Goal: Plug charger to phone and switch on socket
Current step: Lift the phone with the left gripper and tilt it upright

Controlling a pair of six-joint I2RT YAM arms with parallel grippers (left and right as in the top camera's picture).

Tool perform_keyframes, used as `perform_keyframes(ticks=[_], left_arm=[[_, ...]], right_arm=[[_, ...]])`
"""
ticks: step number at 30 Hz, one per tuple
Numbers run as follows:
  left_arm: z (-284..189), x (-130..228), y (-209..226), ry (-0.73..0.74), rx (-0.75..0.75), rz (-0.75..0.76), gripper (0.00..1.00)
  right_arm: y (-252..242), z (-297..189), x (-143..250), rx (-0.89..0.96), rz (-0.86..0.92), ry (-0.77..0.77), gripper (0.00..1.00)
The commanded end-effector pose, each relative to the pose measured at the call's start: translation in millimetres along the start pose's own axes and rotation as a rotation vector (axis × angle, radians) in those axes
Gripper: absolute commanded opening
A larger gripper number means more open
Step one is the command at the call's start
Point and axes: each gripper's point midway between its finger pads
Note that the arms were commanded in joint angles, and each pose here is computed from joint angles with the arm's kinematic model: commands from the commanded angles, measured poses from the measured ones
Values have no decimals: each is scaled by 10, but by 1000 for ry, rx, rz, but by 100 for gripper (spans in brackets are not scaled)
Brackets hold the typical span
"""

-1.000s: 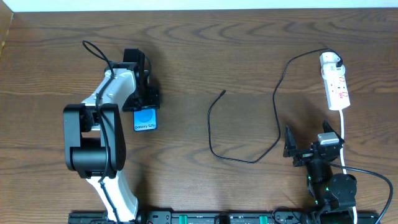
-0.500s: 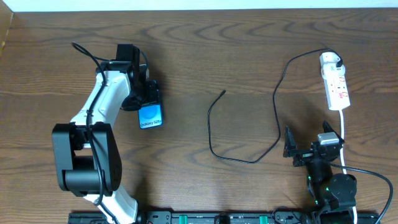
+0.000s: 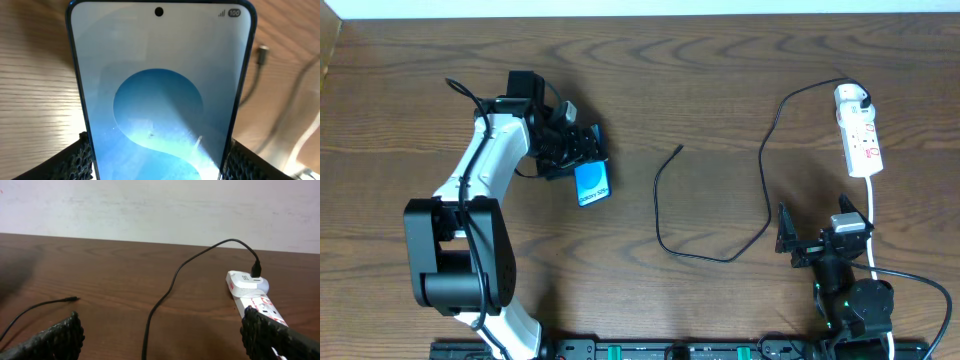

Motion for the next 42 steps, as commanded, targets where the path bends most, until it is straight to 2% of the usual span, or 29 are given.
perform_keyframes(ticks=[1, 12, 21, 25, 33, 37, 42], left_arm=[[-102, -37, -323, -20, 178, -30, 67], [-158, -41, -545, 5, 312, -192, 67], [-248, -89, -737, 11, 443, -248, 66], [-260, -96, -760, 29, 459, -327, 62], [-313, -131, -854, 28, 523, -325, 62], [-314, -131, -857, 45, 525, -387, 62], [-380, -138, -944, 56, 591, -388, 62]], right_arm=[[-2, -2, 9, 2, -8, 0, 99], [-2, -2, 8, 3, -8, 0, 99], [-2, -2, 8, 3, -8, 0, 99], [-2, -2, 7, 3, -8, -1, 99], [-2, -2, 8, 3, -8, 0, 99], [-2, -2, 8, 3, -8, 0, 99], [-2, -2, 8, 3, -8, 0, 99]])
Point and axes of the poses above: each gripper's point midway between its finger pads, its own z axis out along the fingers, its own y axis along the line the jaws close on, x = y × z, and after that the axes turned 15 degrees about z, right-handed
